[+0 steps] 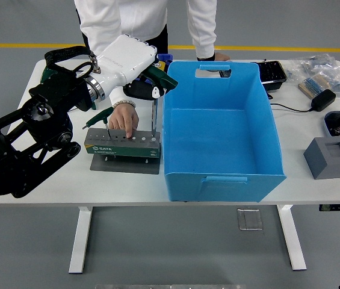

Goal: Lift tool from toolbox,place it in box,lift tool from toolbox,place it in box

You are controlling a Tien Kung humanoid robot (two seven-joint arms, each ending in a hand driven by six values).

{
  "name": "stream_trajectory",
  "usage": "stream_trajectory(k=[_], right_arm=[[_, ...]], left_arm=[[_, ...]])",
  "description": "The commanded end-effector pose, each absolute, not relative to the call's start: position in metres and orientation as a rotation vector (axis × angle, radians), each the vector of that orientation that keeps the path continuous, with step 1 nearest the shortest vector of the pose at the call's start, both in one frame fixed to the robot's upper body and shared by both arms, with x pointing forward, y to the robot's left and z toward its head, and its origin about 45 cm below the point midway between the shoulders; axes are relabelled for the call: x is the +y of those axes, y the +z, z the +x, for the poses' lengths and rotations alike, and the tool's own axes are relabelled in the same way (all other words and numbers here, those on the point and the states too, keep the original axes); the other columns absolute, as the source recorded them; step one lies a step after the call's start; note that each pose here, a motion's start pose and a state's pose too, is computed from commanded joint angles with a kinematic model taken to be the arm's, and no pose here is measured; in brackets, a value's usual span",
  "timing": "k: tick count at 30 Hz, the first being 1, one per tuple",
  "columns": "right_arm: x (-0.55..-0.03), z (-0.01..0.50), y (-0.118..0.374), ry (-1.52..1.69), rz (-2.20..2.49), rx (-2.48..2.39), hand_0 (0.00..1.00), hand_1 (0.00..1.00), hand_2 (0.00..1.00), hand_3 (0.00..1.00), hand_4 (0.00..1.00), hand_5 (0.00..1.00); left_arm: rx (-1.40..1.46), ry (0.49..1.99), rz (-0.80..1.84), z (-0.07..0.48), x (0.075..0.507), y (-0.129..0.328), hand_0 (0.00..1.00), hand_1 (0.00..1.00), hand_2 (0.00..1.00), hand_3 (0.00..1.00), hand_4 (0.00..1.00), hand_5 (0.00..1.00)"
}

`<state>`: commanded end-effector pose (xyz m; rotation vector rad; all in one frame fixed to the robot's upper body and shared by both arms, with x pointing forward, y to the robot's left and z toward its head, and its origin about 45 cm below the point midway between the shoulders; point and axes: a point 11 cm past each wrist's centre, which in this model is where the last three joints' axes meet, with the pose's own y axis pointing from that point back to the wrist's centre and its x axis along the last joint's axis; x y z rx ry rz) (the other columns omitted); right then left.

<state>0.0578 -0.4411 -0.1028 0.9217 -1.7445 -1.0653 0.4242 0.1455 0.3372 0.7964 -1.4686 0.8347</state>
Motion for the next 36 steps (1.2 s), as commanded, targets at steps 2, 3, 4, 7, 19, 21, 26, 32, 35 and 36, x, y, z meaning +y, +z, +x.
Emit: stream_trajectory(k=[2, 3, 4, 7, 19, 21, 26, 32, 35, 36], right_arm=[[-0.441, 0.057, -0.103, -1.066, 0.920, -1.743, 0.639, 0.643, 0.760, 0.791, 0.998, 0.973], [-0.441, 0.057, -0.103, -1.067, 0.920, -1.742, 0.639, 0.643, 0.760, 0.791, 0.998, 0.973], [-0.441, 0.056, -0.103, -1.067, 0.920, -1.741, 0.639, 0.643, 0.760, 0.791, 0.998, 0.973], [-0.441, 0.056, -0.103, -1.066, 0.919, -1.740, 0.640, 0.643, 0.760, 0.791, 0.998, 0.973], [-0.441, 0.053, -0.104, -1.066, 0.913, -1.728, 0.640, 0.643, 0.760, 0.792, 0.998, 0.973], [-0.441, 0.052, -0.104, -1.067, 0.912, -1.727, 0.640, 0.643, 0.760, 0.792, 0.998, 0.973], [-0.441, 0.053, -0.104, -1.064, 0.913, -1.721, 0.640, 0.644, 0.761, 0.792, 0.998, 0.973], [-0.444, 0.058, -0.102, -1.049, 0.923, -1.721, 0.640, 0.644, 0.760, 0.792, 0.998, 0.973], [-0.445, 0.062, -0.101, -1.039, 0.930, -1.722, 0.639, 0.644, 0.760, 0.793, 0.998, 0.973], [-0.445, 0.063, -0.100, -1.037, 0.931, -1.722, 0.639, 0.644, 0.760, 0.793, 0.998, 0.973]], left_arm=[[-1.478, 0.839, 0.783, 0.423, 0.144, 0.344, 0.133, 0.002, 0.002, 0.012, 0.656, 0.483], [-1.488, 0.840, 0.775, 0.422, 0.143, 0.348, 0.133, 0.002, 0.002, 0.012, 0.656, 0.483], [-1.503, 0.842, 0.766, 0.420, 0.142, 0.354, 0.133, 0.002, 0.002, 0.012, 0.656, 0.483], [-1.535, 0.847, 0.755, 0.418, 0.141, 0.366, 0.133, 0.002, 0.002, 0.012, 0.658, 0.481], [-1.557, 0.918, 0.580, 0.406, 0.118, 0.414, 0.131, 0.002, 0.002, 0.012, 0.659, 0.479], [-1.541, 0.912, 0.544, 0.402, 0.109, 0.414, 0.131, 0.002, 0.002, 0.012, 0.659, 0.479], [-1.485, 0.849, 0.498, 0.397, 0.079, 0.394, 0.129, 0.002, 0.002, 0.012, 0.660, 0.478], [-1.423, 0.752, 0.478, 0.392, 0.043, 0.358, 0.129, 0.002, 0.002, 0.012, 0.661, 0.477], [-1.397, 0.715, 0.458, 0.388, 0.026, 0.345, 0.129, 0.002, 0.002, 0.012, 0.662, 0.477], [-1.389, 0.703, 0.455, 0.388, 0.021, 0.341, 0.129, 0.002, 0.002, 0.012, 0.662, 0.477]])
